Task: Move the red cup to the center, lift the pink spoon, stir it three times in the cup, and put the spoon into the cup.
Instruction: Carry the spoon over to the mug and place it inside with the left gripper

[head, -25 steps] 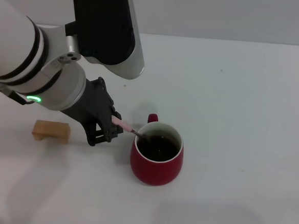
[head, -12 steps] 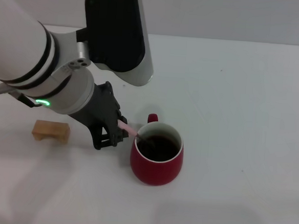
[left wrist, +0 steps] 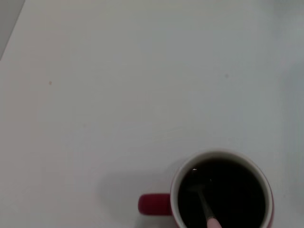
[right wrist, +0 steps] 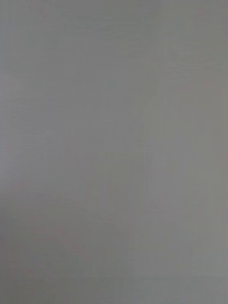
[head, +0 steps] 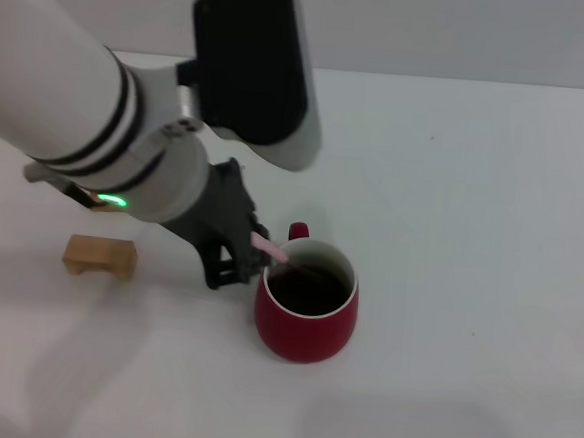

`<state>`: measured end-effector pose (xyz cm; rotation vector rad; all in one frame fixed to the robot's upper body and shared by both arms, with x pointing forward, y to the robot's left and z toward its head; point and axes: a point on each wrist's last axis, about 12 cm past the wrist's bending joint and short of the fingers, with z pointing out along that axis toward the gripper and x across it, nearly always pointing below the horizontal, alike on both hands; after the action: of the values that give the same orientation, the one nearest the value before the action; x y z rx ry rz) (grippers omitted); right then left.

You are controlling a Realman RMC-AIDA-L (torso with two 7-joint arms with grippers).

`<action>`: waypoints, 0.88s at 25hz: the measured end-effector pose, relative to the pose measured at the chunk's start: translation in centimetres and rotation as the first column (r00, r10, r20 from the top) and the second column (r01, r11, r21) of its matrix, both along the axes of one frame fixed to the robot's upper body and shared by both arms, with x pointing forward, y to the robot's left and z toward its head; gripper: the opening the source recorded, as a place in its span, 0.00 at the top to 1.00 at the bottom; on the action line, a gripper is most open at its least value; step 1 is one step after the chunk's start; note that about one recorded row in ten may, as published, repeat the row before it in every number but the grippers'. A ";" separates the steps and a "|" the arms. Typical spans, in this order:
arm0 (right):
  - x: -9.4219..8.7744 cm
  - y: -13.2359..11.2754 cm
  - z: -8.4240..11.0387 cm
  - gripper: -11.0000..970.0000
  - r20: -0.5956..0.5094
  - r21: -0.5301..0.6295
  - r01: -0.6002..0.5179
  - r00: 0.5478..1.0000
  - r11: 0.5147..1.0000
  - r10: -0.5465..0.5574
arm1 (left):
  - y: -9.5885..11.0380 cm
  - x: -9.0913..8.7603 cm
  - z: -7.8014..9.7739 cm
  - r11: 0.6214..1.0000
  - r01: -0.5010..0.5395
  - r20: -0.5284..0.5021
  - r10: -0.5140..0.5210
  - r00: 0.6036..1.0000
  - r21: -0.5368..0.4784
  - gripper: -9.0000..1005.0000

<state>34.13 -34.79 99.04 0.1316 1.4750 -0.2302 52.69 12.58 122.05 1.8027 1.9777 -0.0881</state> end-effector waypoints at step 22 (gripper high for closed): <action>-0.2 0.3 0.0 0.99 0.003 0.000 -0.020 1.000 1.000 0.020 | -1.0 -2.0 -1.2 0.998 0.060 -0.053 -0.060 0.997 0.011 0.82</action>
<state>33.89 -34.44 99.06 0.1175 1.4724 -0.2135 50.71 11.59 120.87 1.8862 1.9640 -0.1443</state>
